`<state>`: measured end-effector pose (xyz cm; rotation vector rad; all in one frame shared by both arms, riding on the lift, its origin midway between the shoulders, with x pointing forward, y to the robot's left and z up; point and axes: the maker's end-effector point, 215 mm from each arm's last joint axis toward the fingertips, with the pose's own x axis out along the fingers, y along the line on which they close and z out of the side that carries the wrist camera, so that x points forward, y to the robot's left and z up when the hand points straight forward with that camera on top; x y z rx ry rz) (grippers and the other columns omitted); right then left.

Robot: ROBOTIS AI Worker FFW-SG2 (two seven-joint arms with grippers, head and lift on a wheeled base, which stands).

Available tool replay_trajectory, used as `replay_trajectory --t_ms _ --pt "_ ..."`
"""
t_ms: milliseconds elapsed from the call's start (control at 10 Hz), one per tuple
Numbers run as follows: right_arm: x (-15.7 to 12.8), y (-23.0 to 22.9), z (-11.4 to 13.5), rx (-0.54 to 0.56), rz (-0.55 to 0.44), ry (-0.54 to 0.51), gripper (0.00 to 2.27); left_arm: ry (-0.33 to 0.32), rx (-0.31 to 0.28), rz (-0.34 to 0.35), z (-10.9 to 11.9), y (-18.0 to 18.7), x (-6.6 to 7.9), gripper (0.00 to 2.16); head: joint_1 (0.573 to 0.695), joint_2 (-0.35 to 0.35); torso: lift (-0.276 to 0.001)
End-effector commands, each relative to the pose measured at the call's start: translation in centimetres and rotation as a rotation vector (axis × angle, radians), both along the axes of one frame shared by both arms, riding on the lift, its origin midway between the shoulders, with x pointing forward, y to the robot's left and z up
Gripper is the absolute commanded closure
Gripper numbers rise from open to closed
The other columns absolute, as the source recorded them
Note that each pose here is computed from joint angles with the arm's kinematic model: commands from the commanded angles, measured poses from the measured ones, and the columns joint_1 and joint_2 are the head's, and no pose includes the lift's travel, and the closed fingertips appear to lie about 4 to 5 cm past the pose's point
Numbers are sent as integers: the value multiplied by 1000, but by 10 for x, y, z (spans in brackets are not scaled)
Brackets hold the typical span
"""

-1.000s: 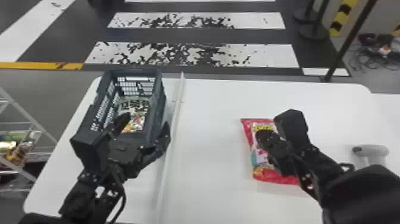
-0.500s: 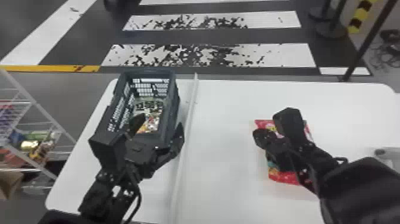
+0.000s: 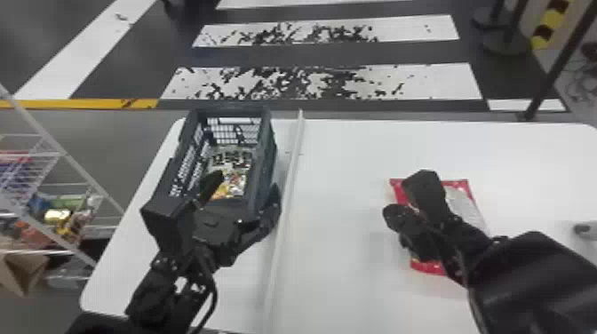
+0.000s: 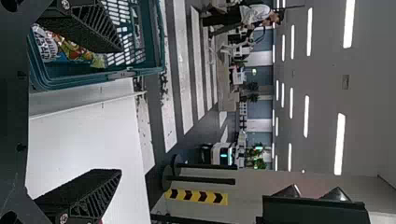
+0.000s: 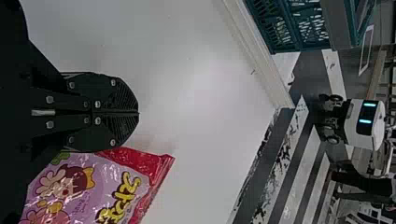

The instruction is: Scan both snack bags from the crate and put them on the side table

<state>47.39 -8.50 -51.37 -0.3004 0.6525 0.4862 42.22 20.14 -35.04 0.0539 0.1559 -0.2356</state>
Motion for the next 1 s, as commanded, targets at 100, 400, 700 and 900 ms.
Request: replay_trajectory --t_ms 100,400,700,900 --pt "3 -17 -10 -32 -20 11 2250 -3 1 -3 1 0 0 76 695 141 -87" --pt "7 -40 -15 -43 -53 19 2253 -2 2 -5 2 -1 0 76 695 114 -87" --pt "7 -61 -18 -66 -65 23 2253 -4 4 -7 2 -1 0 76 695 85 -87" --pt "6 -74 -21 -71 -71 32 2253 -4 5 -8 2 0 0 76 695 69 -87"
